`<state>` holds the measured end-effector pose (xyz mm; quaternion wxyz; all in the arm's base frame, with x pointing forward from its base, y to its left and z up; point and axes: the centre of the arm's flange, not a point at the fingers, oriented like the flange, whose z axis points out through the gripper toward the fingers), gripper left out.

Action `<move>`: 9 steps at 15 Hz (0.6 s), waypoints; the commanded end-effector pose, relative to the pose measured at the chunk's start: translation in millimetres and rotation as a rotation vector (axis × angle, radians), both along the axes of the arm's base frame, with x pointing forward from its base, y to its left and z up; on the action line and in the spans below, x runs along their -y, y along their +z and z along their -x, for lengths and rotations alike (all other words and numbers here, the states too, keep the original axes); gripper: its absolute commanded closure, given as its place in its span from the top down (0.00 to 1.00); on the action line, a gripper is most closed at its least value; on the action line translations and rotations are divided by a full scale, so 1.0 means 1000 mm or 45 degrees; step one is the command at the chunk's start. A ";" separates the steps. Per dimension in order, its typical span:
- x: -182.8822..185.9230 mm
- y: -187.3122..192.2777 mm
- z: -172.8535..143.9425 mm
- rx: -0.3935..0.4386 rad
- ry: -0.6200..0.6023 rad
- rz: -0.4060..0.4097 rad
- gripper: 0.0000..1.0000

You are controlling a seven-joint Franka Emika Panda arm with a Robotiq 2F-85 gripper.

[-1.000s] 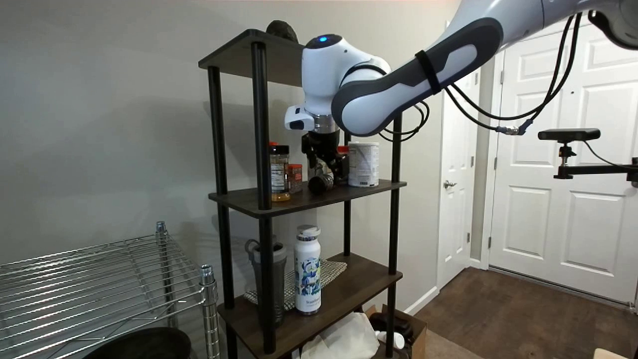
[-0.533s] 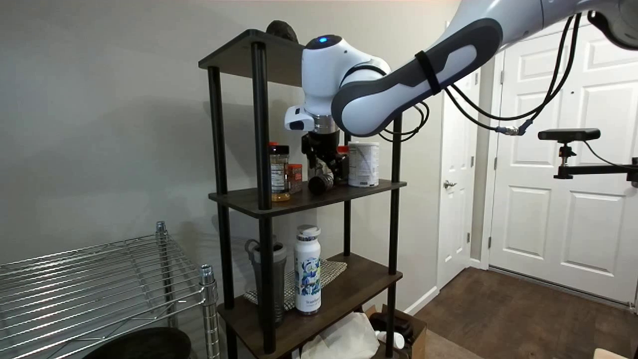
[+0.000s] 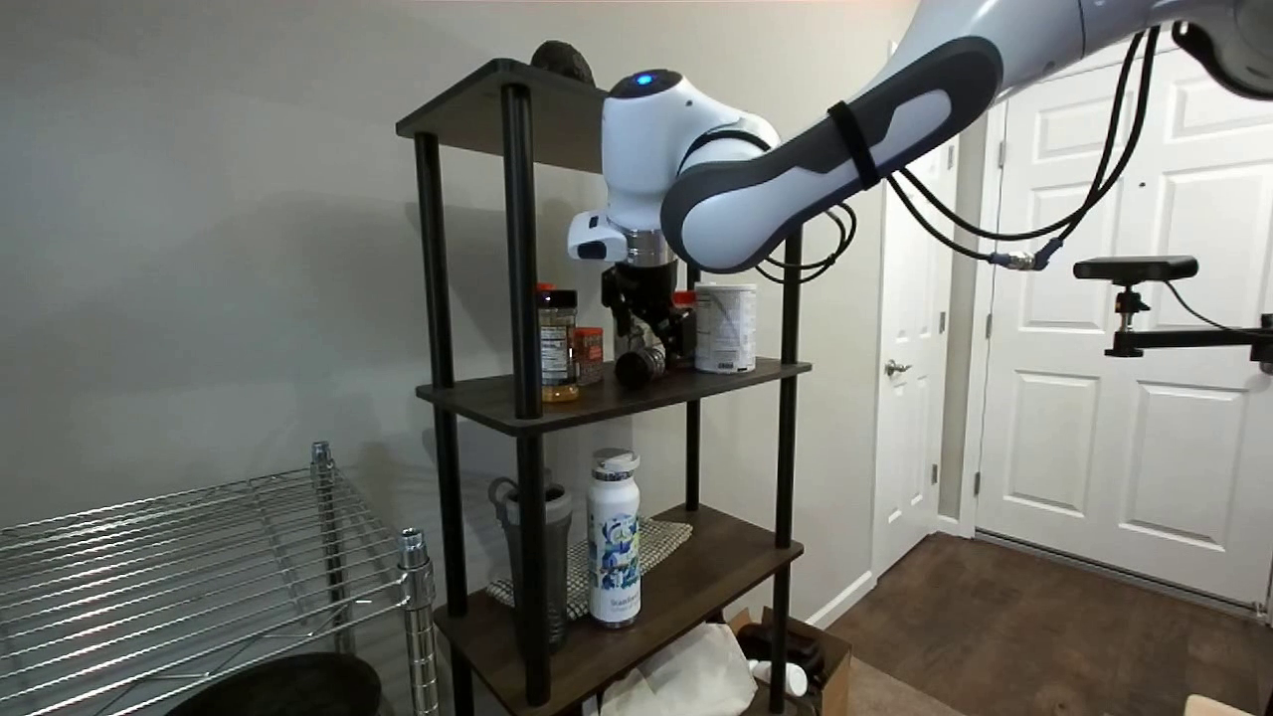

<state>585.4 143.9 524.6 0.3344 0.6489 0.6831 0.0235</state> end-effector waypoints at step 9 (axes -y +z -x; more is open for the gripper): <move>0.009 -0.002 -0.002 0.049 -0.001 -0.056 1.00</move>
